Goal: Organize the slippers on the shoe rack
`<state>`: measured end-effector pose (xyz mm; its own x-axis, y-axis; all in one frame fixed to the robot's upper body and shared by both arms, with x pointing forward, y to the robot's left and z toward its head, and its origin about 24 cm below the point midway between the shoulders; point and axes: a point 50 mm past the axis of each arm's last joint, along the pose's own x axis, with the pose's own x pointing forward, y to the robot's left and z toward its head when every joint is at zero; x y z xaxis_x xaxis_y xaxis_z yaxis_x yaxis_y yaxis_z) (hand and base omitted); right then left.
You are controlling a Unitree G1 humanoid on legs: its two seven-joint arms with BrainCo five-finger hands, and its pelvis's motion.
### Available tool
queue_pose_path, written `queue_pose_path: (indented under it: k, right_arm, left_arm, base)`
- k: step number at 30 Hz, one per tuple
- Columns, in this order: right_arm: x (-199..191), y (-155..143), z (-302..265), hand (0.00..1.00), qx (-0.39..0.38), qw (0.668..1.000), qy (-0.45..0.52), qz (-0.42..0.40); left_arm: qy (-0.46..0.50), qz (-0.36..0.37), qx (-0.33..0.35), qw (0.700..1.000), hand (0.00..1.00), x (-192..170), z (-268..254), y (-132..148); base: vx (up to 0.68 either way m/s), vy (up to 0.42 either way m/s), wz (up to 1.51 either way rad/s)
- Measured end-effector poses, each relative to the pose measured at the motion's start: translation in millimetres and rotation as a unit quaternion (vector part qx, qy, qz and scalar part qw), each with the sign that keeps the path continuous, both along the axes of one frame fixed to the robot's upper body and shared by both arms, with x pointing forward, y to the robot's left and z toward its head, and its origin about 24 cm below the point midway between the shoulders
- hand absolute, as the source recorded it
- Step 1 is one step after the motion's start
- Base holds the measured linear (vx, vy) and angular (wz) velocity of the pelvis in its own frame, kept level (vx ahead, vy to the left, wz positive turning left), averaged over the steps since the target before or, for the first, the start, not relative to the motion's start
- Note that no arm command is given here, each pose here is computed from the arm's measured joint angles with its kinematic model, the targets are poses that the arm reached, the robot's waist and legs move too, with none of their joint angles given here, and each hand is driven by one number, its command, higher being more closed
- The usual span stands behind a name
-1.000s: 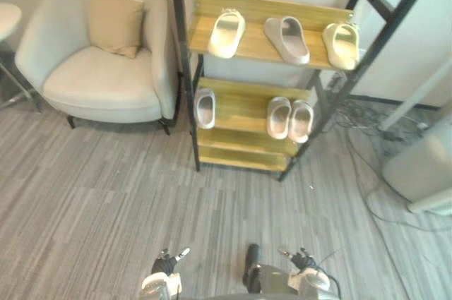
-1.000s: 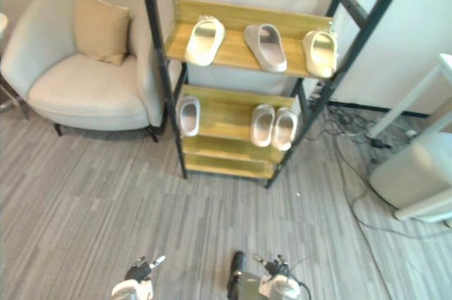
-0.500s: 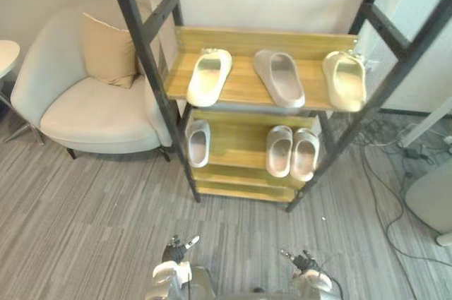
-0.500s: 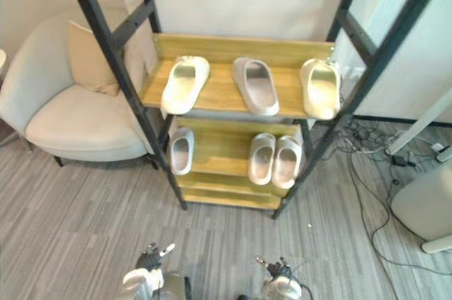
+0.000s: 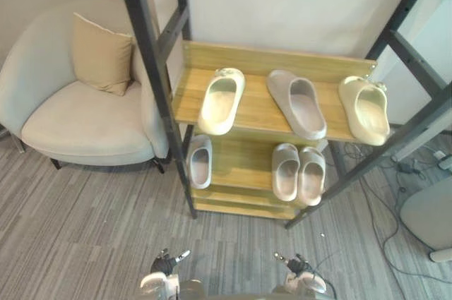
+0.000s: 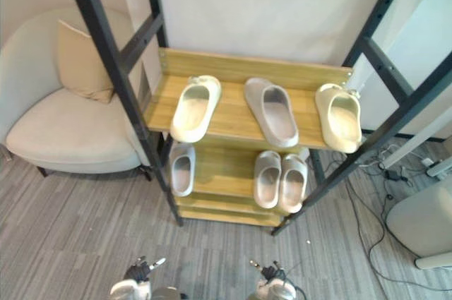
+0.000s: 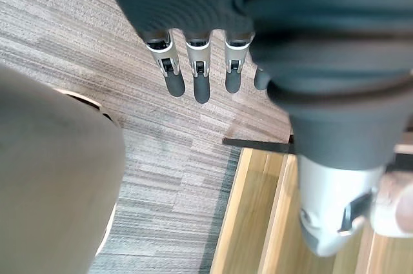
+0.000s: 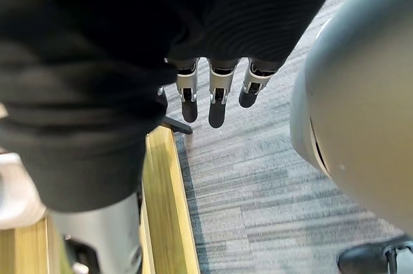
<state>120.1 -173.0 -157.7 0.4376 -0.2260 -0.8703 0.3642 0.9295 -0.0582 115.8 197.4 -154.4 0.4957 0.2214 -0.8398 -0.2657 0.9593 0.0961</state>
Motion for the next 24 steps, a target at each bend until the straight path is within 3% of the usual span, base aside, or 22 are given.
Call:
queue_pose_path:
  k: [9,19,22,24]
  right_arm:
    - [-19.7,-29.6,-3.7,0.0,-0.034,0.999,0.037,-0.001]
    - [-17.3,-29.2,-2.1,0.0,-0.05,0.998,0.033,0.016]
    - [-0.2,-34.9,9.4,0.0,-0.075,0.997,-0.014,0.014]
    - [27.3,-41.2,33.4,0.0,-0.108,0.989,-0.098,0.018]
  left_arm:
    - [0.031,-0.015,-0.01,0.999,0.0,-12.4,-7.1,-11.4]
    - [0.039,-0.055,0.017,0.998,0.0,-9.8,-5.9,-1.3]
    - [0.038,-0.061,0.02,0.997,0.0,-8.9,-5.6,-0.7]
    - [0.039,-0.061,0.023,0.997,0.0,-9.0,-5.4,0.5]
  base:
    - [0.03,-0.148,0.04]
    - [0.01,0.022,-0.01]
    - [0.01,0.024,-0.07]
    - [0.01,0.008,-0.18]
